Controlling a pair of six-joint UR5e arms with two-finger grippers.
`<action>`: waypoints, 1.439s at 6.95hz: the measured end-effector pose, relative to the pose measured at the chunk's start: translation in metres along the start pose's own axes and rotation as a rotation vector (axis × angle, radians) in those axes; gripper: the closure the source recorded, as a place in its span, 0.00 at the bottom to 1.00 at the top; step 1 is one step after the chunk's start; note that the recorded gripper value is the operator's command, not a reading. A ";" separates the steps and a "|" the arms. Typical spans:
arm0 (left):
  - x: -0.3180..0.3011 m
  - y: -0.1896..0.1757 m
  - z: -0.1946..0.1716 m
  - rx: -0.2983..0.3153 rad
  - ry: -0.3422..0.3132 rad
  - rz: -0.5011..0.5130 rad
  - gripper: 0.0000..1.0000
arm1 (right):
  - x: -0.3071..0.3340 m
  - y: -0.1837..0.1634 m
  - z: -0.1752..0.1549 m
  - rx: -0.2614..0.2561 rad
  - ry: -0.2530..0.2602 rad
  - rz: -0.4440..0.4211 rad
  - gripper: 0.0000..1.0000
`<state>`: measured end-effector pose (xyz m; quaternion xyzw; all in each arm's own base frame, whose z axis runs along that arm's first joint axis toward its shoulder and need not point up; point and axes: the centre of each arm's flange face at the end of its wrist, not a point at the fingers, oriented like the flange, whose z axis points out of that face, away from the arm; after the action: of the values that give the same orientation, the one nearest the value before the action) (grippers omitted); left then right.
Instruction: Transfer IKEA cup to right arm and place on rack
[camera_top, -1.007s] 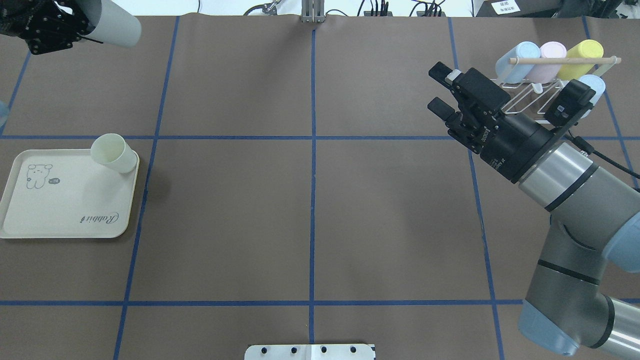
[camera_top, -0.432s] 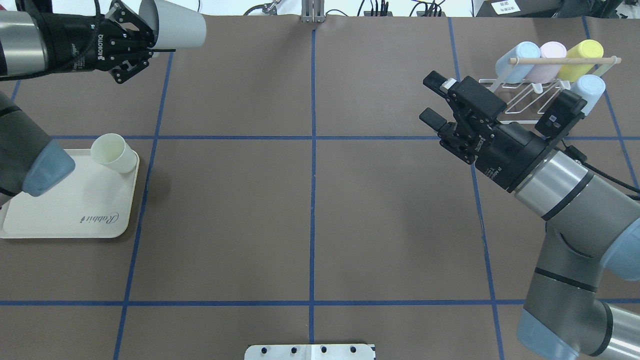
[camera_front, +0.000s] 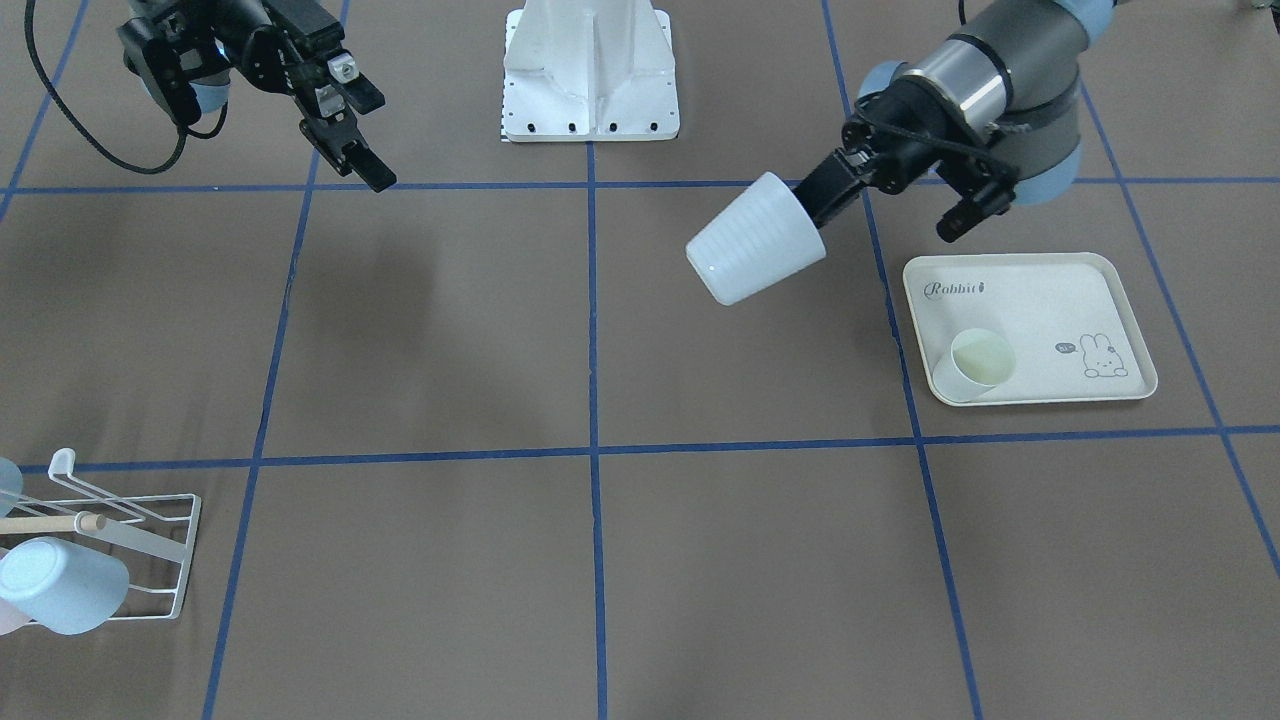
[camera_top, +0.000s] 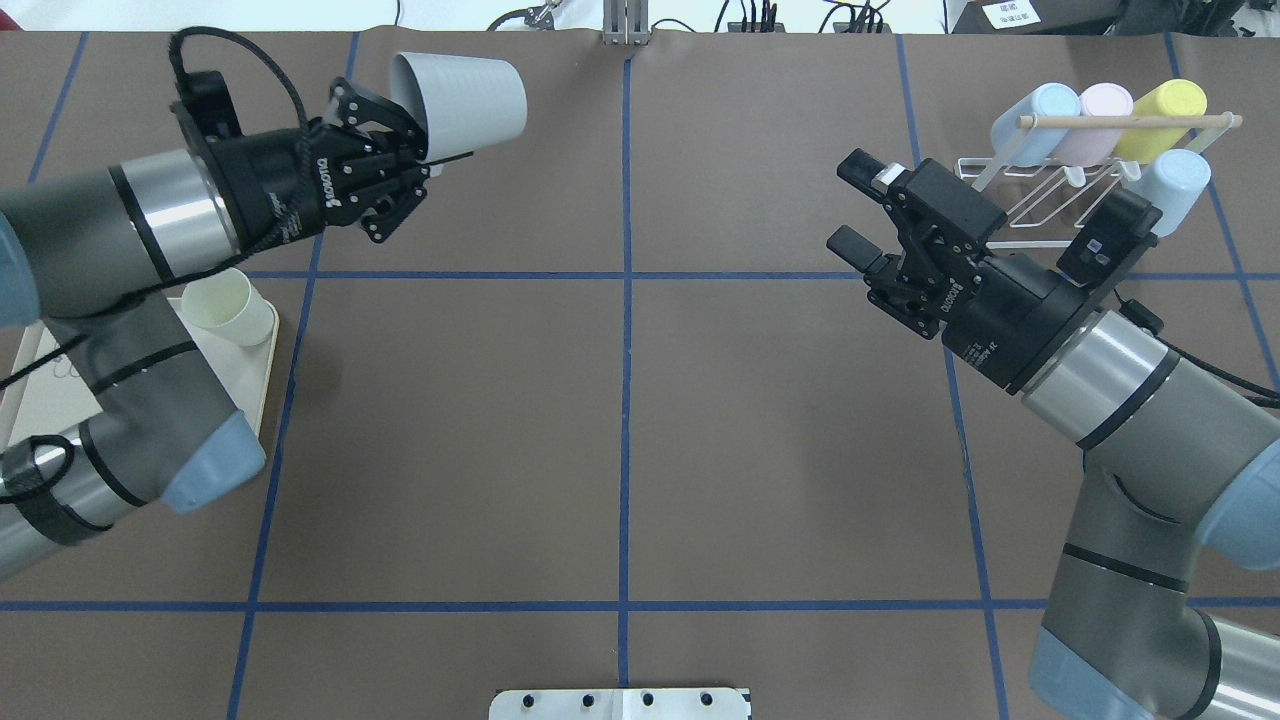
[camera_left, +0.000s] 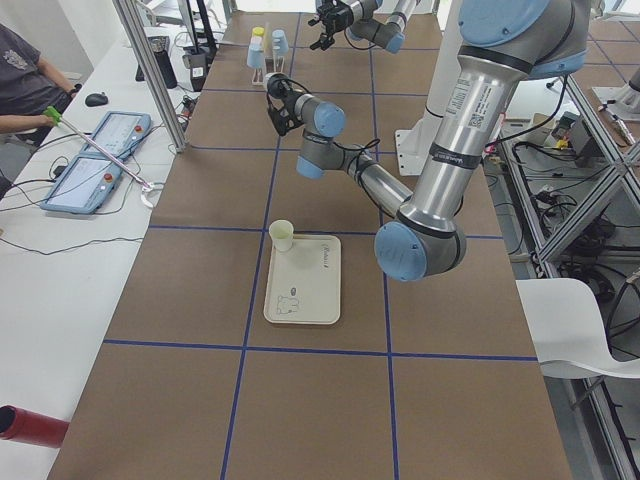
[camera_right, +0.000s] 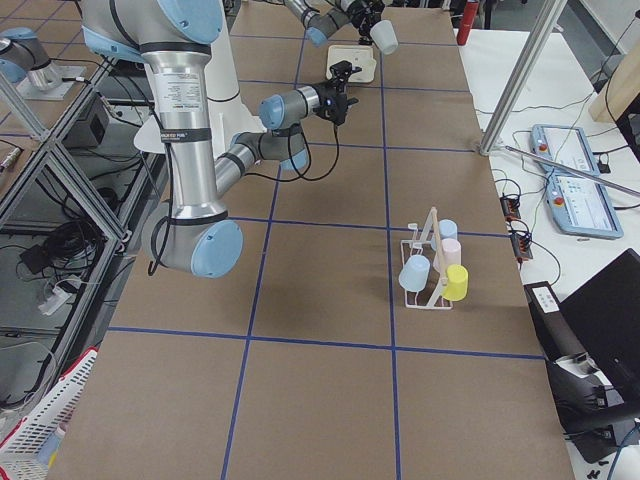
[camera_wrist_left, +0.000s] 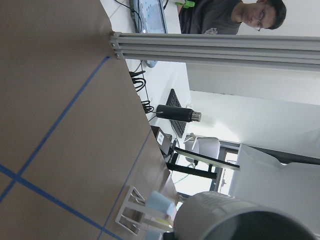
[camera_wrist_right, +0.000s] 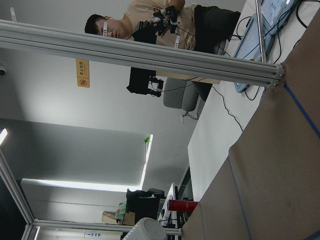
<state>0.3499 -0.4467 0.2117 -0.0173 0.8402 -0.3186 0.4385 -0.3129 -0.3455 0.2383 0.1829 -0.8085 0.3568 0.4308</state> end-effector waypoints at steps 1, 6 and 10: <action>-0.007 0.037 0.020 -0.035 0.047 -0.034 1.00 | -0.003 0.007 0.003 -0.012 -0.009 0.026 0.00; -0.027 0.121 0.058 -0.072 0.221 -0.155 1.00 | -0.009 0.016 0.008 -0.022 -0.026 0.110 0.00; -0.026 0.150 0.109 -0.046 0.257 -0.186 1.00 | -0.004 0.007 0.008 0.041 -0.031 0.102 0.00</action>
<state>0.4852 -0.3760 0.1029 -0.0640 0.8912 -0.3380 0.2957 -0.3188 -0.3468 0.2290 0.1558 -0.8157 0.3919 0.3959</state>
